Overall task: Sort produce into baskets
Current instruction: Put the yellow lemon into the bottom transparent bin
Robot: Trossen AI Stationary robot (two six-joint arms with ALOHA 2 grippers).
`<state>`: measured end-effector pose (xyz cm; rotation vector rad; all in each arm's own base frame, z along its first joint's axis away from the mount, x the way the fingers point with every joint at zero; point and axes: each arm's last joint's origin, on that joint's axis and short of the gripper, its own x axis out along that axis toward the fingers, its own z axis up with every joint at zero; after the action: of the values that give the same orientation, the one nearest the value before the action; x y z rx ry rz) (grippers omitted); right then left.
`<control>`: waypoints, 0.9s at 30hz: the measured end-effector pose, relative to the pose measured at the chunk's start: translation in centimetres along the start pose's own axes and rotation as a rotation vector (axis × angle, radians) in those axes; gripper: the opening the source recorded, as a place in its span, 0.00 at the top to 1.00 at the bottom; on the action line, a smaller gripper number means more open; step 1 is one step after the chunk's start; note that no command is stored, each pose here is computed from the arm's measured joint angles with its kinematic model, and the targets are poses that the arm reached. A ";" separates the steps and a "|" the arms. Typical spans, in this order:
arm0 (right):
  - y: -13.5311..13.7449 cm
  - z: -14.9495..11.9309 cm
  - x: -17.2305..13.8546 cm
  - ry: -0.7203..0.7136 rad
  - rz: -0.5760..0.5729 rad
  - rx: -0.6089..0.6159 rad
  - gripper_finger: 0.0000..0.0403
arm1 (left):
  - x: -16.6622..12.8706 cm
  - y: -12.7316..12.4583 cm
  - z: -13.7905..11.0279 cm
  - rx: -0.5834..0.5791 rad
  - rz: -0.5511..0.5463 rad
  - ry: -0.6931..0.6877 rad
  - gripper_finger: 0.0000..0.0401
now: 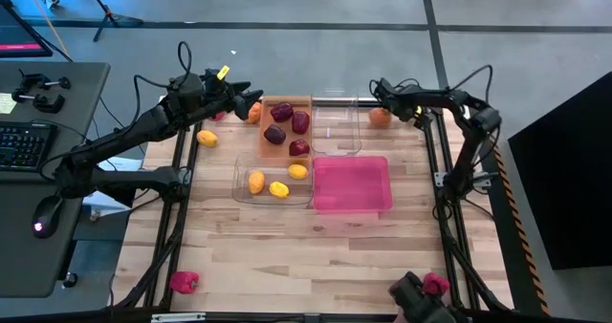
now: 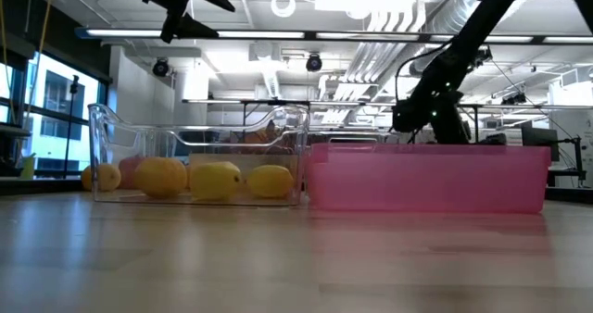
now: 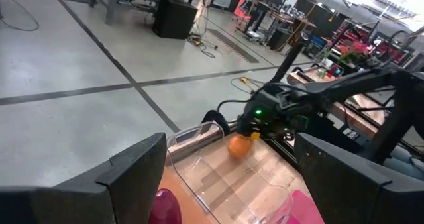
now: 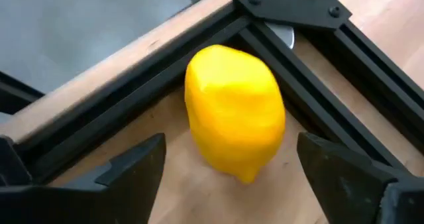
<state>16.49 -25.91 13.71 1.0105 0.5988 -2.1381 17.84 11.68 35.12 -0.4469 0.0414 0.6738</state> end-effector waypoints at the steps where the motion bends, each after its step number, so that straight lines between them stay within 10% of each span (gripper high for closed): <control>1: 0.3 0.1 0.1 0.007 -0.013 -0.009 0.20 | 0.0 0.0 0.0 0.000 -0.004 0.002 0.20; 18: 0.7 0.5 0.6 0.081 -0.057 -0.234 0.71 | 0.0 0.0 0.0 0.010 -0.007 0.003 0.20; 27: 0.6 0.8 -5.8 -0.039 0.189 -0.294 0.73 | 0.0 0.0 0.0 0.017 -0.002 0.001 0.20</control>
<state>19.23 -24.56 18.71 0.8265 0.7432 -1.8360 17.85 11.67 35.13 -0.4307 0.0470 0.6707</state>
